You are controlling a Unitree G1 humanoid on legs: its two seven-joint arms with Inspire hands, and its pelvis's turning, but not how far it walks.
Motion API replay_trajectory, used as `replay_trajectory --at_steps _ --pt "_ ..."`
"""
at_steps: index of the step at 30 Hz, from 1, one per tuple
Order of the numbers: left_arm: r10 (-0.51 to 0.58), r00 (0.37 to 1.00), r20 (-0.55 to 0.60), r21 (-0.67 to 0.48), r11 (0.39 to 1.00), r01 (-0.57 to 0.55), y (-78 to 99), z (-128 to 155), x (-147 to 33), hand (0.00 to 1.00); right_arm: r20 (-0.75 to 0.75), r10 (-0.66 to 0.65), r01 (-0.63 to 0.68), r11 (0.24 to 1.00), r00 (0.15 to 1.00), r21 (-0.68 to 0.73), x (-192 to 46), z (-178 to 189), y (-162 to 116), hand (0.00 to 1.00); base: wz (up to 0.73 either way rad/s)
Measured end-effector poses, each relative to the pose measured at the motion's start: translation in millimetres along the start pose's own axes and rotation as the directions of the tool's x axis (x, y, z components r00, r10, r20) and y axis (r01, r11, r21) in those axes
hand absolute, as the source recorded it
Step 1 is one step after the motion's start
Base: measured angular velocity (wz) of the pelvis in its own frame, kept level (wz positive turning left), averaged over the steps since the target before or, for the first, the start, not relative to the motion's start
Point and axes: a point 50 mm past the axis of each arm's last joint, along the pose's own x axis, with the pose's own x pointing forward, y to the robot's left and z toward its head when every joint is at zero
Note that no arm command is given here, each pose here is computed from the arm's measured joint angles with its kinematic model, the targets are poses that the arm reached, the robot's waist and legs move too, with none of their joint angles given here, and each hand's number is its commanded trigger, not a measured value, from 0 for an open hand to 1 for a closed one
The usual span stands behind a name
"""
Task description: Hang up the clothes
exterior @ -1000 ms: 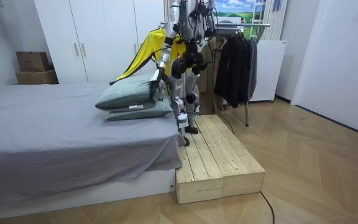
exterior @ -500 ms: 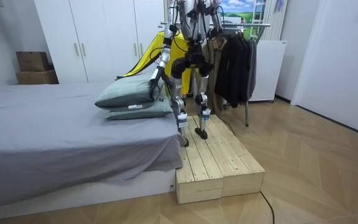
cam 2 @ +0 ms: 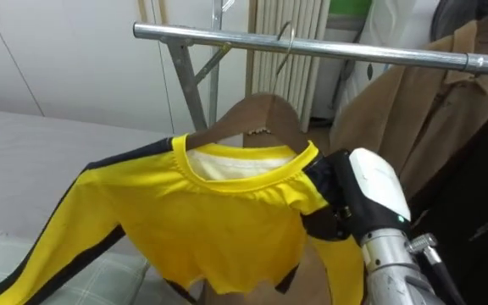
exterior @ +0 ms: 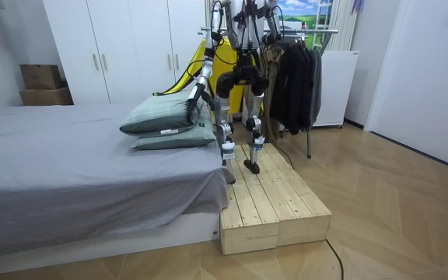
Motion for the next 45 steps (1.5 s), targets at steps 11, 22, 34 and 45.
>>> replay_trajectory --at_steps 11,22,34,45 --pt "0.007 1.0 -0.025 -0.004 1.0 -0.007 1.2 -5.3 1.0 0.0 0.009 -0.06 0.061 0.993 0.998 -0.099 -3.3 -0.7 -15.0 1.0 -0.01" --pt "0.007 1.0 -0.03 -0.003 1.0 -0.007 1.7 -7.5 1.6 0.0 0.031 -0.081 0.084 0.99 0.996 -0.114 -4.6 2.3 -21.1 1.0 -0.01" --pt "0.004 1.0 -0.029 -0.002 1.0 -0.004 1.5 -7.4 1.6 0.0 -0.002 -0.03 0.029 0.994 1.0 -0.105 -8.6 -3.0 -15.7 1.0 0.0" --pt "0.01 1.0 -0.025 0.009 1.0 -0.01 3.1 -7.3 2.0 0.0 -0.014 0.045 -0.045 0.997 0.999 -0.062 -8.7 -4.5 -11.3 1.0 0.05"
